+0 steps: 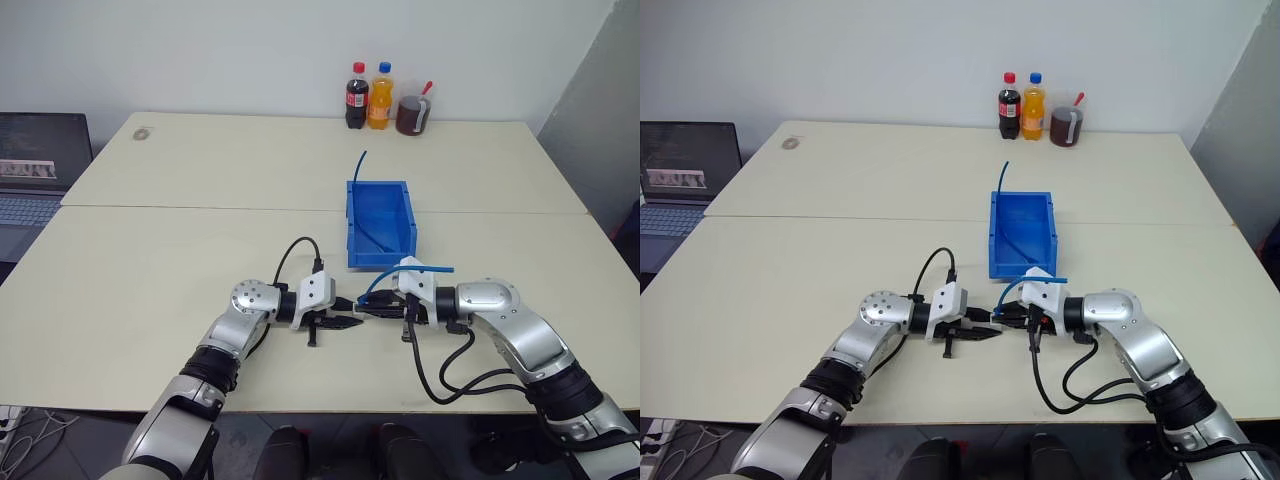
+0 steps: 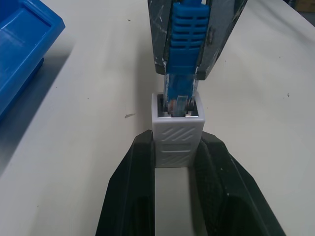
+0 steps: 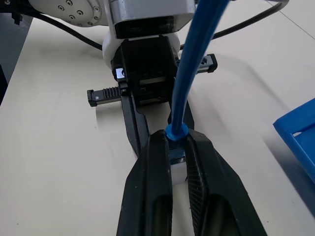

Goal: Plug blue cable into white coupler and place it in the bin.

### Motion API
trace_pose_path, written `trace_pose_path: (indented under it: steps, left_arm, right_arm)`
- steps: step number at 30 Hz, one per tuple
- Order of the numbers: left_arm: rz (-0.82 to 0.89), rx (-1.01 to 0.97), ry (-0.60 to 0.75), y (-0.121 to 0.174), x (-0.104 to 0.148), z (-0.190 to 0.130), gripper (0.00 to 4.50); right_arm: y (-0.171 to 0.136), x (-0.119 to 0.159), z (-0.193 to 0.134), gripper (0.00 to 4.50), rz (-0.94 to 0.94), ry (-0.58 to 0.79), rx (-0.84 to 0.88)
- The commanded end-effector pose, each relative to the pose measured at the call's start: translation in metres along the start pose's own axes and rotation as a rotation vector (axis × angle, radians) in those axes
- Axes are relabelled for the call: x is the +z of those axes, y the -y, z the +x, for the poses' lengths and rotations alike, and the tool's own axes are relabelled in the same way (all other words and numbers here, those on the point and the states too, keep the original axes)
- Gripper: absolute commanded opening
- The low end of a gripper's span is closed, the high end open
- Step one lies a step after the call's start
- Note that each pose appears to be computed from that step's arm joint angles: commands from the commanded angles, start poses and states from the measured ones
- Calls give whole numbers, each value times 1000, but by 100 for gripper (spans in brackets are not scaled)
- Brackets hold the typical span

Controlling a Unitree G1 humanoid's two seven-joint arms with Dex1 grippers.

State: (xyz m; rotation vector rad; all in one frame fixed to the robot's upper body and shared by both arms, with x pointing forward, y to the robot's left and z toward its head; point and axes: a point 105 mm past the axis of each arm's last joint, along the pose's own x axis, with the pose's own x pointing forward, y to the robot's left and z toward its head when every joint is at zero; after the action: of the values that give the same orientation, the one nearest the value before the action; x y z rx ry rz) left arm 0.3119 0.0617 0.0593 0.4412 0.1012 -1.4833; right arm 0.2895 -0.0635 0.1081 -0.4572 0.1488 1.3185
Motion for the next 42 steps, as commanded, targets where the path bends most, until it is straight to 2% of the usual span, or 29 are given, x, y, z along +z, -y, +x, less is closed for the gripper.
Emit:
trace_pose_path:
  steps: [1,9,15,33,42]
  left_arm:
    - [-18,-24,-22,8,-7,3,77]
    - [-14,-20,-25,7,-6,2,77]
    - [-6,-14,-27,7,-4,2,77]
    - [-2,6,-24,4,-2,3,77]
    - [-5,12,-21,4,-2,3,77]
  right_arm:
    - [-1,-27,-3,15,37,-109,27]
    - [1,-29,9,15,108,-117,53]
    - [-5,-53,12,15,179,-208,76]
    - [-13,-65,17,15,171,-278,163]
    - [-19,-87,15,15,179,-340,186]
